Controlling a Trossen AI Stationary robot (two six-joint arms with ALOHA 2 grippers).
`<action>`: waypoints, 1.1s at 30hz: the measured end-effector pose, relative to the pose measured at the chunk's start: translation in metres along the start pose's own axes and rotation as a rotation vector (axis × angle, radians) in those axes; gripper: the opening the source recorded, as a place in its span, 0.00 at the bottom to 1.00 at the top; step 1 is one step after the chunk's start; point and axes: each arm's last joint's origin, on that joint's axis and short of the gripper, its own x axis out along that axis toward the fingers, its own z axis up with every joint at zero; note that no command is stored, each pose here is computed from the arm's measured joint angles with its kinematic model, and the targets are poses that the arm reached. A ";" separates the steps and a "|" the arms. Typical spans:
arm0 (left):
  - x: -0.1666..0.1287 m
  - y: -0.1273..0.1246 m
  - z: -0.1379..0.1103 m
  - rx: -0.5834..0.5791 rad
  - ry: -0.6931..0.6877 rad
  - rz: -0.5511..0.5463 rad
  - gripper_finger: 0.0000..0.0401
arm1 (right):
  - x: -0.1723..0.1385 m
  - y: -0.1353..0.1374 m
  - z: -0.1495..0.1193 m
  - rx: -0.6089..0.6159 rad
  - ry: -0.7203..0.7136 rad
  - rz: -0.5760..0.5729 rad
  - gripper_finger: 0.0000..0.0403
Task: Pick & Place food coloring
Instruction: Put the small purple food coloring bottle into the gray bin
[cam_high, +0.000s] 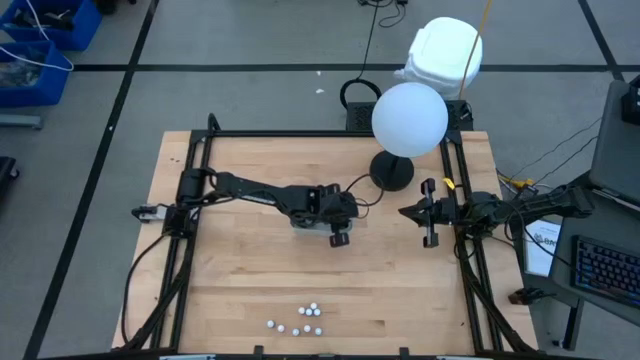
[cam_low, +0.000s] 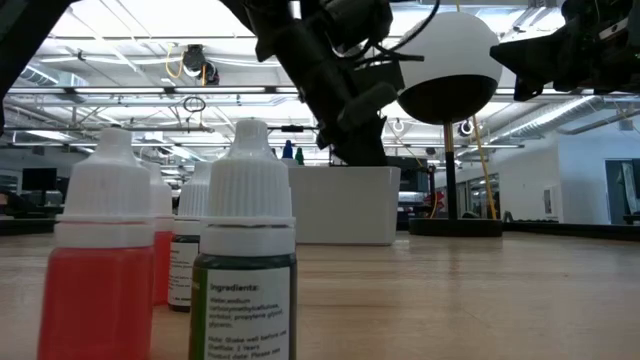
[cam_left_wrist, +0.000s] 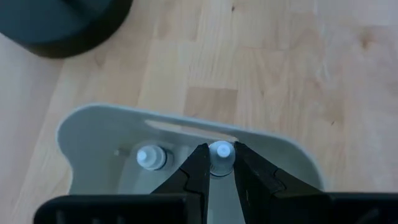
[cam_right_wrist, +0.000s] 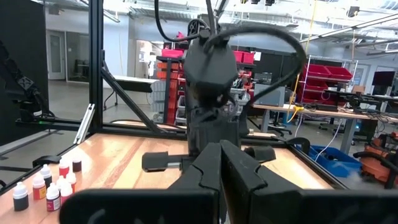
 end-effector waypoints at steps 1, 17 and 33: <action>0.001 0.000 0.000 -0.001 0.002 0.004 0.15 | 0.000 0.000 0.000 0.000 0.000 0.000 0.00; 0.018 -0.002 -0.010 0.003 0.029 0.018 0.15 | 0.000 0.000 0.000 0.000 0.000 0.000 0.00; 0.019 -0.001 -0.011 0.001 0.035 0.012 0.15 | 0.000 0.000 0.000 0.000 0.000 0.000 0.00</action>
